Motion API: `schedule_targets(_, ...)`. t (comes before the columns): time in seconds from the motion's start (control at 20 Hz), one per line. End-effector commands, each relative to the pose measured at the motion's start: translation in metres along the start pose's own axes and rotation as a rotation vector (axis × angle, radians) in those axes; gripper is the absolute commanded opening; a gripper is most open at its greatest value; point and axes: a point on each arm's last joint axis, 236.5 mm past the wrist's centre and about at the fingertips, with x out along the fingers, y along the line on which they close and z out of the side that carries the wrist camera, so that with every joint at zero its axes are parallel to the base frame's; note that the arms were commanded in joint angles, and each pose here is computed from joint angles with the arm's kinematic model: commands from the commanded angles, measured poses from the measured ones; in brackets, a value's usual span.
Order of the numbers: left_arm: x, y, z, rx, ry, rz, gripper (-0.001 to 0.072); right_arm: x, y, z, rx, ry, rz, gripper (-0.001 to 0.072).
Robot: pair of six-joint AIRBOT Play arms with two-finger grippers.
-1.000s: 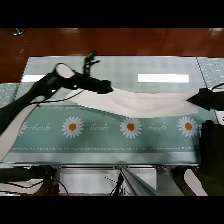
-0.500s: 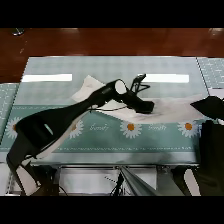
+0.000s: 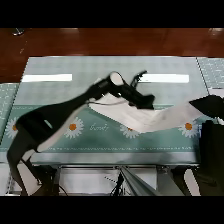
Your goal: Fold the shirts.
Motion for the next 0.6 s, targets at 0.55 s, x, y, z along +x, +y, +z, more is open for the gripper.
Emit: schedule_targets(0.55,-0.393,0.040,-0.096,0.049,-0.716,0.502,0.0016,0.187,0.200,-0.022,-0.346,0.369,0.332,0.0026)
